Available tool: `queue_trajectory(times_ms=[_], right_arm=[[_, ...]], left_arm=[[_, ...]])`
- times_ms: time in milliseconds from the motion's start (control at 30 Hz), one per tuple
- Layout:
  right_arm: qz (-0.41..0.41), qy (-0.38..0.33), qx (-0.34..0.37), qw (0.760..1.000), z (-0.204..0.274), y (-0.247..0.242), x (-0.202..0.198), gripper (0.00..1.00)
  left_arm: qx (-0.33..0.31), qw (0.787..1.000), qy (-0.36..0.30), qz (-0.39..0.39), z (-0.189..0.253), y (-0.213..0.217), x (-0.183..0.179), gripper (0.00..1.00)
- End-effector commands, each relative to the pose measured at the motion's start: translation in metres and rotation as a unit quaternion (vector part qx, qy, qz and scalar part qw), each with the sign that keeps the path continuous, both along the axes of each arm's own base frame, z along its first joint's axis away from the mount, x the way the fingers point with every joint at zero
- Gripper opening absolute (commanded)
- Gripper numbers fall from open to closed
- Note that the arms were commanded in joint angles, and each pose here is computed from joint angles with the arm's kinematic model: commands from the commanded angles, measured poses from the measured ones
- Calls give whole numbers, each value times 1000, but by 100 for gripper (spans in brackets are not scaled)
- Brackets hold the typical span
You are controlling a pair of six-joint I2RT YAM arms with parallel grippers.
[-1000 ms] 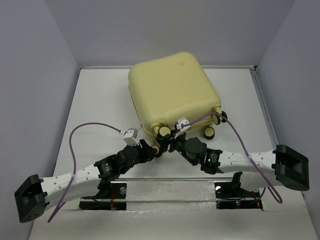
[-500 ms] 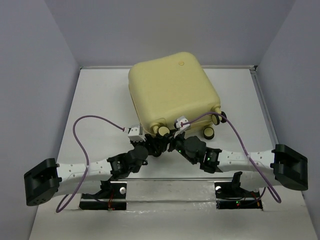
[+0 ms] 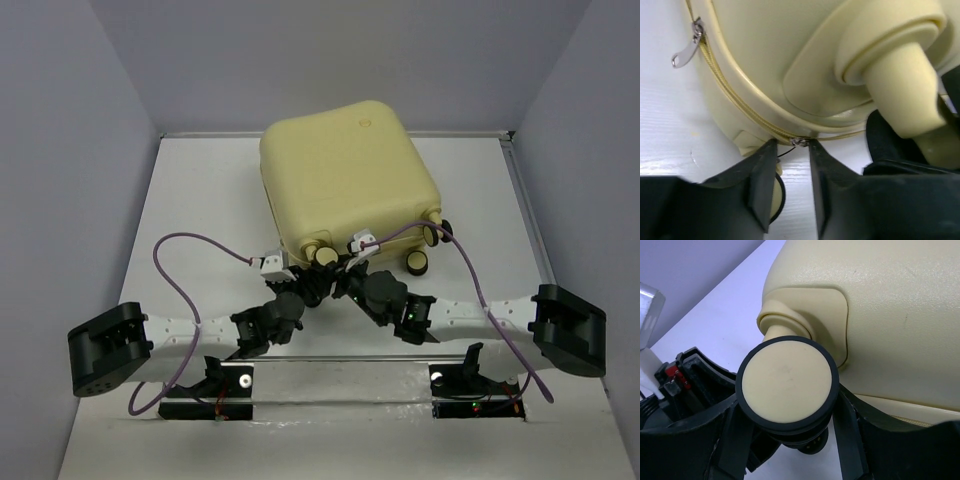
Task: Pack the luggage
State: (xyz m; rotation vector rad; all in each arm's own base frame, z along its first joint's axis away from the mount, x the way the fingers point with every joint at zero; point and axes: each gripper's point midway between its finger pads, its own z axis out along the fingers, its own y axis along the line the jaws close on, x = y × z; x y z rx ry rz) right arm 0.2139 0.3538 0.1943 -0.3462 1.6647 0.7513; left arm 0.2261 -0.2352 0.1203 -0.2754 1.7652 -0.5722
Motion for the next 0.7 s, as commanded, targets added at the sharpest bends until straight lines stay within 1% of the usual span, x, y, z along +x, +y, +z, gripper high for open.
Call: queue_trajectory(times_ms=[0,100,133,200,233,300,433,533,567,633,667], right_arm=[[64,-16,98,993,54,37,-24,8],[69,-15,104,992,54,40,-28,7],[68,-15,104,992,54,40,-27,7],[71,-15,105,992,54,41,-30,7],[66,-16,104,992,54,39,-29,7],[62,-17,108,992,55,35,-29,7],[51,-17,109,993,55,24,-29,7],[31,-14,109,994,52,6,-28,7],[26,-16,110,993,53,2,-27,7],[15,-15,110,994,51,-6,-26,7],[9,-16,113,993,51,-14,-26,7]], left_arm=[[-82,994,-60,27,61,-11,12,34],[-92,993,-63,29,67,-13,13,29],[-93,993,-63,25,66,-15,13,21],[-94,993,-62,24,65,-17,13,16],[-93,993,-61,25,63,-16,12,10],[-92,993,-61,32,62,-11,12,6],[-68,995,-53,49,54,7,10,6],[-33,996,-35,71,37,38,2,6],[-44,996,-38,72,41,41,1,6],[-55,994,-27,92,36,64,-5,6],[-43,993,-14,105,21,78,-9,6]])
